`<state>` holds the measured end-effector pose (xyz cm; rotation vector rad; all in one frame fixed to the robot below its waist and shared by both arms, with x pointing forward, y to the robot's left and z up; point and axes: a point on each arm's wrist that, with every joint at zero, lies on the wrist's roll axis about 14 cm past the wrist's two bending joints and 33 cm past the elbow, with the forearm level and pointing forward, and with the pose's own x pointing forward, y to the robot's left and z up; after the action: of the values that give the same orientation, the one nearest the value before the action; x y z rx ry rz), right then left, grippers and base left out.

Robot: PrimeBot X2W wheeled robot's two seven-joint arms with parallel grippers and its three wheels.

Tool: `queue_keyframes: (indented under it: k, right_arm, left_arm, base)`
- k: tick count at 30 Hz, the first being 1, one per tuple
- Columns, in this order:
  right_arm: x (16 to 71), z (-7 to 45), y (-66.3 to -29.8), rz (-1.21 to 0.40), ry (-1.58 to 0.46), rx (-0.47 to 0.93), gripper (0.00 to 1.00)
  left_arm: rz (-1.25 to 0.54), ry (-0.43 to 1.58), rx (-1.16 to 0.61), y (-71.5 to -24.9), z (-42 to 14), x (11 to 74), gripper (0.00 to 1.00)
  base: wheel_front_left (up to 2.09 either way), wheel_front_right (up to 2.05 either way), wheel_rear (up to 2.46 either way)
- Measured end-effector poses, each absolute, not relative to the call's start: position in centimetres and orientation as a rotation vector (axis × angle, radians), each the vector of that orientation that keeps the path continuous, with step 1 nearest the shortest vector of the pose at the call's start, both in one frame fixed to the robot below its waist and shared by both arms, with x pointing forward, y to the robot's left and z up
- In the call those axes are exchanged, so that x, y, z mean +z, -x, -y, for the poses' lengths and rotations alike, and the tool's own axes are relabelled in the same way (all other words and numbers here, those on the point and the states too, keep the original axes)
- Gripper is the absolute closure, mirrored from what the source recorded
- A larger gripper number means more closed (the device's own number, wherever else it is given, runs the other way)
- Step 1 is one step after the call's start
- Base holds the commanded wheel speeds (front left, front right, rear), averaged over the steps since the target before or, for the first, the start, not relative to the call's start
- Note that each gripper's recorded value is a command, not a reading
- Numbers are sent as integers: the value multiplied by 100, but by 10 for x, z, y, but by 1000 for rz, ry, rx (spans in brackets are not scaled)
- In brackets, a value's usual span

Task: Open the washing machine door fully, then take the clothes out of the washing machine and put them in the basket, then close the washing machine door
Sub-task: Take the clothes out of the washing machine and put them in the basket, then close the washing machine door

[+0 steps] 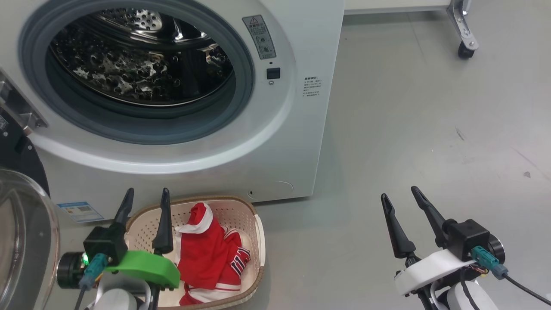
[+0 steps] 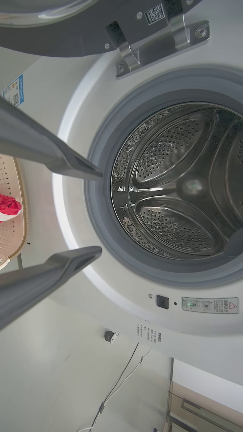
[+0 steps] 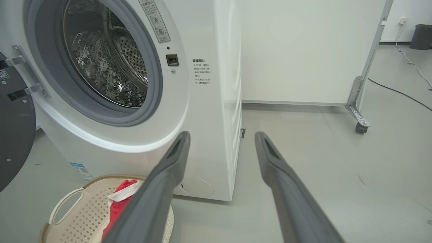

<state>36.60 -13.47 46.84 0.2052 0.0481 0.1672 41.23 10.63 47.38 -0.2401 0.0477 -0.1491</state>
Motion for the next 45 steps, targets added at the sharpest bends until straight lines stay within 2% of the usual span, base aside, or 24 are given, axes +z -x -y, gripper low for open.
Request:
queue_keyframes:
  k: [20,45]
  right_arm:
    - [480,125,-338,-12,-201,181,0]
    - [482,126,-332,-5,-206,170,0]
  left_arm:
    - [-22,245,-116,-347,-115,485,0]
    - [-26,246,-110,-331,-115,495,0]
  base:
    - [0,0,0]
    - [0,0,0]
